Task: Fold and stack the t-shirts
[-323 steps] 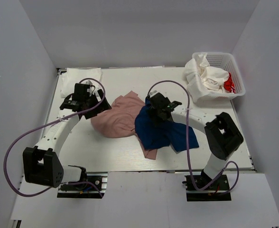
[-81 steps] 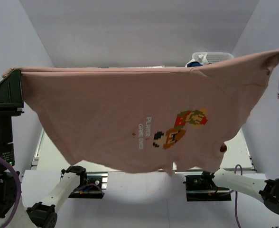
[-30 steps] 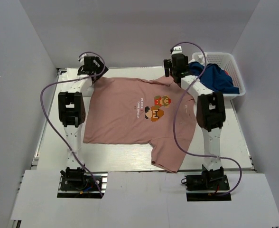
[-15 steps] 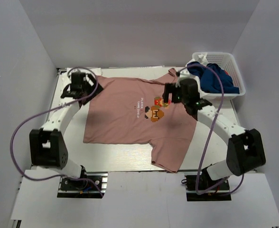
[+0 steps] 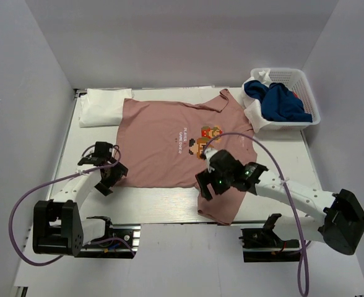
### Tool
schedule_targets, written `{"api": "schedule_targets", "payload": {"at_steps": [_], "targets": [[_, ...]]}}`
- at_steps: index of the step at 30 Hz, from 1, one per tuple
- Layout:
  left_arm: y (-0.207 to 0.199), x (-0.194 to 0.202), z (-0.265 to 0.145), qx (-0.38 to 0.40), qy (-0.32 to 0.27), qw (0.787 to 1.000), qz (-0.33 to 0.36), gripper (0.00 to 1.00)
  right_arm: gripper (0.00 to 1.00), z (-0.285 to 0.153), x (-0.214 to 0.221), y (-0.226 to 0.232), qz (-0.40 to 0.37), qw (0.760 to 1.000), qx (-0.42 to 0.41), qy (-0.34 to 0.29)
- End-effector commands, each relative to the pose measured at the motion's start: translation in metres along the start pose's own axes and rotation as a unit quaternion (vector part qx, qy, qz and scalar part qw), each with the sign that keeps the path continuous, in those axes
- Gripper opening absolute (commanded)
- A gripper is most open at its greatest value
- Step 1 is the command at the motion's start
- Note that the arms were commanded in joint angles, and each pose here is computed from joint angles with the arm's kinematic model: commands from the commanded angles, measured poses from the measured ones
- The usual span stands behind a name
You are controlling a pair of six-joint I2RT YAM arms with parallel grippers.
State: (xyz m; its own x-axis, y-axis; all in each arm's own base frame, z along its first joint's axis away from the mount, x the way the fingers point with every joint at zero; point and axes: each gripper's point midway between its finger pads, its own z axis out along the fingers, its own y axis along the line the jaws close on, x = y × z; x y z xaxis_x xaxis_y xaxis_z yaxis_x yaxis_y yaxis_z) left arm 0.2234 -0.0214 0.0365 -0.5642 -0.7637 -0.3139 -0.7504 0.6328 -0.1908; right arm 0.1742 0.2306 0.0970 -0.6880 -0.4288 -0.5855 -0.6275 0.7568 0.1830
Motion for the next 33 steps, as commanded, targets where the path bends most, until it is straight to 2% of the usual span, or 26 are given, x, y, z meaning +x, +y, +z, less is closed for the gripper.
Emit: {"api": "schedule_targets", "payload": {"at_steps": [1, 2, 4, 8, 11, 14, 15, 18, 20, 22, 23, 26, 28, 33], "targets": [[0.015, 0.004, 0.011, -0.034, 0.004, 0.999, -0.023, 0.92, 0.9, -0.008, 0.053, 0.001, 0.011, 0.996, 0.03, 0.081], [0.015, 0.002, 0.013, -0.035, 0.003, 0.999, -0.027, 0.88, 0.9, -0.009, 0.056, 0.004, 0.028, 0.995, 0.04, 0.085], [0.018, 0.005, 0.017, -0.043, 0.008, 0.999, -0.031, 0.82, 0.9, -0.012, 0.068, 0.015, 0.014, 0.994, 0.033, 0.099], [0.013, -0.004, 0.023, -0.029, -0.018, 0.998, -0.057, 0.63, 0.9, -0.014, 0.098, 0.016, 0.022, 0.99, 0.052, 0.131], [0.013, -0.006, 0.025, -0.027, -0.026, 0.997, -0.063, 0.53, 0.9, -0.015, 0.115, 0.019, 0.011, 0.987, 0.06, 0.147], [0.019, -0.002, 0.032, -0.047, -0.018, 0.997, -0.059, 0.31, 0.88, -0.01, 0.134, 0.015, -0.002, 0.982, 0.08, 0.171], [0.016, -0.005, 0.031, -0.043, -0.02, 0.997, -0.06, 0.17, 0.88, -0.008, 0.137, 0.013, -0.01, 0.981, 0.089, 0.173], [0.017, -0.001, 0.033, -0.045, -0.011, 0.997, -0.059, 0.0, 0.78, 0.001, 0.14, 0.01, -0.027, 0.977, 0.113, 0.176], [0.014, -0.001, 0.033, -0.038, -0.01, 0.998, -0.055, 0.0, 0.71, 0.005, 0.143, 0.009, -0.04, 0.974, 0.121, 0.185], [0.012, -0.003, 0.031, -0.033, -0.013, 0.998, -0.051, 0.0, 0.59, 0.009, 0.145, 0.006, -0.043, 0.974, 0.129, 0.183], [0.012, -0.003, 0.031, -0.033, -0.013, 0.998, -0.051, 0.0, 0.41, 0.01, 0.147, 0.006, -0.039, 0.973, 0.133, 0.184], [0.004, -0.012, 0.022, -0.01, -0.029, 0.998, -0.051, 0.0, 0.08, 0.01, 0.141, -0.007, -0.026, 0.97, 0.175, 0.165], [0.0, -0.016, 0.015, 0.002, -0.037, 0.998, -0.049, 0.0, 0.0, 0.007, 0.126, -0.009, -0.016, 0.971, 0.192, 0.14], [-0.012, -0.029, -0.001, 0.024, -0.054, 0.997, -0.048, 0.0, 0.0, -0.005, 0.075, -0.011, 0.012, 0.977, 0.205, 0.06]]}}
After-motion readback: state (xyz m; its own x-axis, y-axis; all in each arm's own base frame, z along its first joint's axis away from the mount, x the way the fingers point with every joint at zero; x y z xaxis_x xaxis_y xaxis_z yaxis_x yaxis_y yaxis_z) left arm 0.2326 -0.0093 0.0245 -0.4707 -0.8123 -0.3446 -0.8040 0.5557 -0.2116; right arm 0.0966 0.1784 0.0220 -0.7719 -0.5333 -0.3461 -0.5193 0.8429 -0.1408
